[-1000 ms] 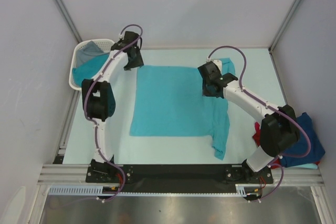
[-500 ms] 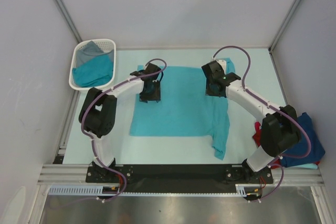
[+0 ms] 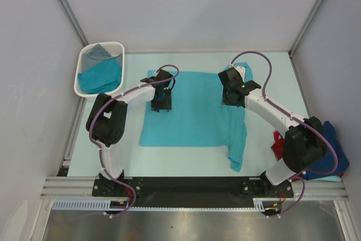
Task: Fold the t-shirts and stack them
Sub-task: Flatten out the tshirt
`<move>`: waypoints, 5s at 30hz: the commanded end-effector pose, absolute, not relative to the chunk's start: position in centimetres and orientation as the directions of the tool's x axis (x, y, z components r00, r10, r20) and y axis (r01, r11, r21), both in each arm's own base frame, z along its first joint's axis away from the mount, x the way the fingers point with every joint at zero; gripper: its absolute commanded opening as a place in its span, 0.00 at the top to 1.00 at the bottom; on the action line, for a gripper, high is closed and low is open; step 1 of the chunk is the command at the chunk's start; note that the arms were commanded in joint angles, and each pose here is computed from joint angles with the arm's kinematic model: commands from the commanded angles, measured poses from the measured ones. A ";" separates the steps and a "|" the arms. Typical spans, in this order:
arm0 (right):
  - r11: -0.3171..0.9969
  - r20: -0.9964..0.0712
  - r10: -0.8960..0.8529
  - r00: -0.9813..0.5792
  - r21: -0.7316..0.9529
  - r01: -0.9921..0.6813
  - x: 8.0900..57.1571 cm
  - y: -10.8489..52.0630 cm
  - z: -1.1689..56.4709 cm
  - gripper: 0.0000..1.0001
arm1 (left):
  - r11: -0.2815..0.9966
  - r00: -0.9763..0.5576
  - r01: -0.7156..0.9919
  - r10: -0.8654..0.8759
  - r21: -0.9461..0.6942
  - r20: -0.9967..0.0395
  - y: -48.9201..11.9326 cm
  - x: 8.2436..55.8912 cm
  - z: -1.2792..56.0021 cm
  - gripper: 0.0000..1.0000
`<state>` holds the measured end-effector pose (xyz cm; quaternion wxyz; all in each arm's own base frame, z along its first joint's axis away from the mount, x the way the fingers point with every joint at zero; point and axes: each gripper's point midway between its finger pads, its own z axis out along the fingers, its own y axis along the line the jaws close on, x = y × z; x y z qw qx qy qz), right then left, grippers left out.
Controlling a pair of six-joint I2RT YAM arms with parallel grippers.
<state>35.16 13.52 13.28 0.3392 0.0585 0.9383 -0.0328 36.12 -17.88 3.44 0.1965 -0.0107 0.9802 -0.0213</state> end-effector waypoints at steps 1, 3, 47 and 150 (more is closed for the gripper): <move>0.985 -0.681 0.121 -0.723 -0.006 0.171 35.2 12.6 15.0 0.60 | 0.997 -0.930 -0.014 -0.041 -0.076 -0.365 -18.8 36.5 2.3 0.48; 0.985 -0.686 0.124 -0.717 0.000 0.171 35.1 12.5 15.4 0.59 | 0.997 -0.933 -0.017 -0.042 -0.074 -0.357 -18.9 36.4 1.9 0.47; 0.979 -0.661 0.176 -0.729 0.037 0.203 34.6 13.0 13.3 0.60 | 0.986 -0.959 -0.154 -0.135 0.058 -0.249 -11.3 26.5 2.6 1.00; 0.822 -0.491 0.348 -0.799 -0.250 0.512 32.2 0.5 5.5 1.00 | 0.995 -0.930 -0.098 -0.098 -0.019 -0.355 -13.3 30.0 6.9 0.50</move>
